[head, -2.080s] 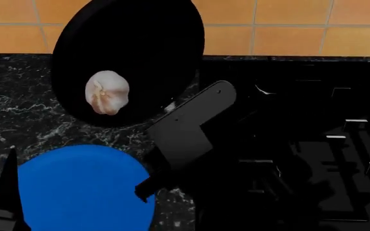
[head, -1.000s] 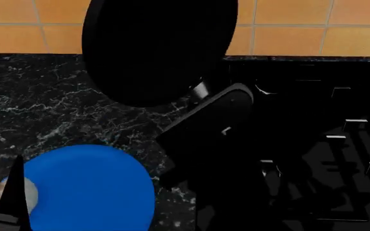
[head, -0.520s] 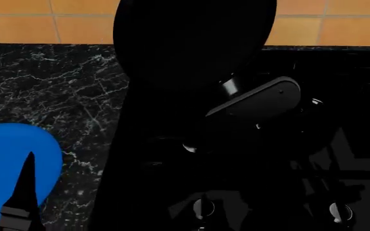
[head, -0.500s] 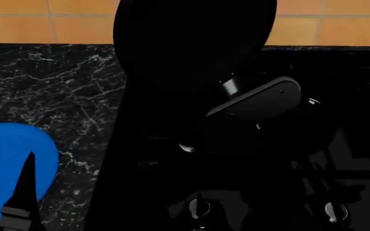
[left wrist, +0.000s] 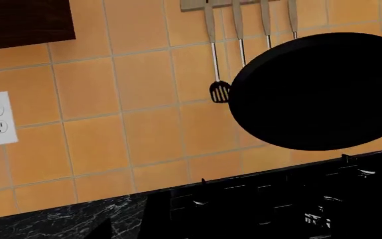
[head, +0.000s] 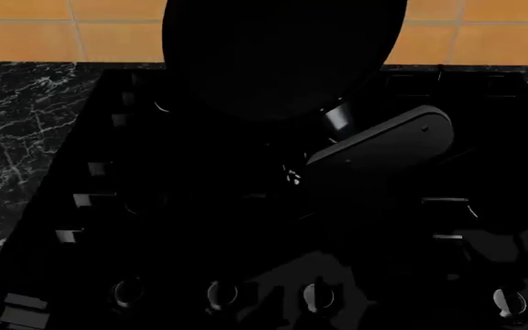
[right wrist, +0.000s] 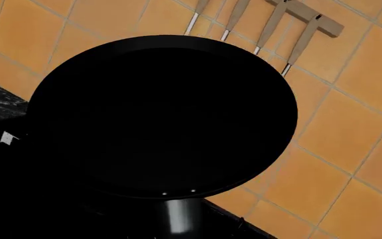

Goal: Pick up the pan and dump the vegetables in it onto the plate. Then return the pan to the stove.

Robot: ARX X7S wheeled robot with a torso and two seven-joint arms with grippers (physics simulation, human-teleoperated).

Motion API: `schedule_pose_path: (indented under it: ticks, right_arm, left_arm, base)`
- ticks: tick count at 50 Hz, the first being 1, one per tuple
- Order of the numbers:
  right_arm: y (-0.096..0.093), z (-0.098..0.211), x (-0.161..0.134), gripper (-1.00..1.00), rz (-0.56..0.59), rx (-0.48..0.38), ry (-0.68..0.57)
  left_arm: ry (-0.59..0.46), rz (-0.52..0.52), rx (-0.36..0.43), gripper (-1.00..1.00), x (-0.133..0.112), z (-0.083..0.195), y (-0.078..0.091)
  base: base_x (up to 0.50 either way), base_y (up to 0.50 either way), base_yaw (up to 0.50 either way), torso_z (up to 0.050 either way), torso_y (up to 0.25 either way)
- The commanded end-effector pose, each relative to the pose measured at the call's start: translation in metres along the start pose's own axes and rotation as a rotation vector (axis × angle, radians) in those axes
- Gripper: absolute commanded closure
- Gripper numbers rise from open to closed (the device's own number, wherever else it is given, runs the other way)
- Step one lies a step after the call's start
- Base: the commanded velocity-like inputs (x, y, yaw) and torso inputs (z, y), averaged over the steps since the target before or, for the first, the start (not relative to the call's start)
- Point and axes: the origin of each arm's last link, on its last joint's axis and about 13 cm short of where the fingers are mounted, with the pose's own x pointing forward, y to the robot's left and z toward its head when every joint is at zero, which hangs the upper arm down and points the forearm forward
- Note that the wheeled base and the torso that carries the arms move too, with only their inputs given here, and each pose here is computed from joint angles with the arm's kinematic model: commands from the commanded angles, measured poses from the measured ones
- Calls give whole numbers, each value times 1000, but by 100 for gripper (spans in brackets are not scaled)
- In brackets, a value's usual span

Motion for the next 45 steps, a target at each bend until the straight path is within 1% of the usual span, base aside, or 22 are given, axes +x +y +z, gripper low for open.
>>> schedule_pose_path:
  ticks: [1, 15, 18, 19, 20, 21, 22, 24, 25, 26, 27, 28, 31, 33, 34, 35, 36, 38, 43, 44, 45]
  right_arm:
    - [-22, 15, 0, 100, -173, -64, -91]
    - [-22, 12, 3, 100, -173, -52, -83]
    - [-19, 11, 4, 100, -152, -44, -88]
    - [-18, 9, 4, 100, -134, -28, -54]
    - [-17, 8, 6, 100, -127, -30, -65]
    - [-13, 5, 10, 100, -86, 13, -43]
    - [-12, 3, 11, 100, -76, 14, -37]
    - [-7, -2, 19, 100, -22, 79, -4]
    - [-6, -3, 21, 100, -18, 85, -2]
    - [-5, -4, 24, 100, 12, 132, 8]
    - [-5, -5, 25, 100, 18, 150, 13]
    - [-2, -8, 28, 100, 52, 187, 36]
    - [3, -13, 34, 100, 91, 233, 73]
    - [6, -17, 36, 100, 100, 236, 91]
    - [7, -19, 37, 100, 116, 277, 107]
    - [7, -20, 37, 100, 110, 261, 105]
    - [8, -22, 38, 100, 122, 282, 118]
    - [9, -25, 39, 100, 118, 282, 132]
    - [5, -27, 43, 100, 95, 313, 136]
    - [3, -28, 44, 100, 92, 345, 126]
    - [3, -28, 44, 100, 92, 350, 125]
  left_arm:
    - [-1, -3, 2, -100, 0, 0, -1]
    - [4, -5, 0, -100, 2, -1, -1]
    - [4, -5, 1, -100, 2, -1, -1]
    - [4, -5, 0, -100, 2, -1, -2]
    - [4, -6, 0, -100, 2, 0, -2]
    - [4, -7, 1, -100, 2, 0, -3]
    - [4, -8, 0, -100, 2, 0, -3]
    - [4, -7, -1, -100, 1, 0, -3]
    - [4, -7, -1, -100, 1, 0, -3]
    - [5, -5, -1, -100, 1, 1, -3]
    - [5, -4, -1, -100, 0, 1, -3]
    - [5, -3, 0, -100, 0, 1, -3]
    - [6, -1, -3, -100, 0, 0, -3]
    - [7, -1, -3, -100, 0, 0, -2]
    - [6, -1, -4, -100, 0, 0, -2]
    - [6, -1, -4, -100, 0, 0, -2]
    - [7, -1, -3, -100, 0, 0, -2]
    - [6, 0, -3, -100, 0, 0, -2]
    - [7, -2, -2, -100, -1, -1, -2]
    - [8, -1, -1, -100, -1, -2, -2]
    - [8, -1, -1, -100, -1, -1, -2]
  base:
    - [0, -500, 0, 0, 11]
    - [0, -500, 0, 1, 2]
    - [0, -500, 0, 3, 4]
    - [0, -340, 0, 0, 0]
    - [0, 0, 0, 0, 0]
    - [0, 0, 0, 0, 10]
    - [0, 0, 0, 0, 0]
    - [0, 0, 0, 0, 0]
    - [0, 0, 0, 0, 10]
    - [0, 0, 0, 0, 0]
    - [0, 0, 0, 0, 0]
    - [0, 0, 0, 0, 0]
    - [0, 0, 0, 3, 3]
    - [0, 0, 0, 0, 5]
    - [0, 0, 0, 0, 0]
    - [0, 0, 0, 0, 0]
    - [0, 0, 0, 0, 0]
    - [0, 0, 0, 0, 6]
    - [0, 0, 0, 2, 4]
    - [0, 0, 0, 0, 0]
    - [0, 0, 0, 0, 0]
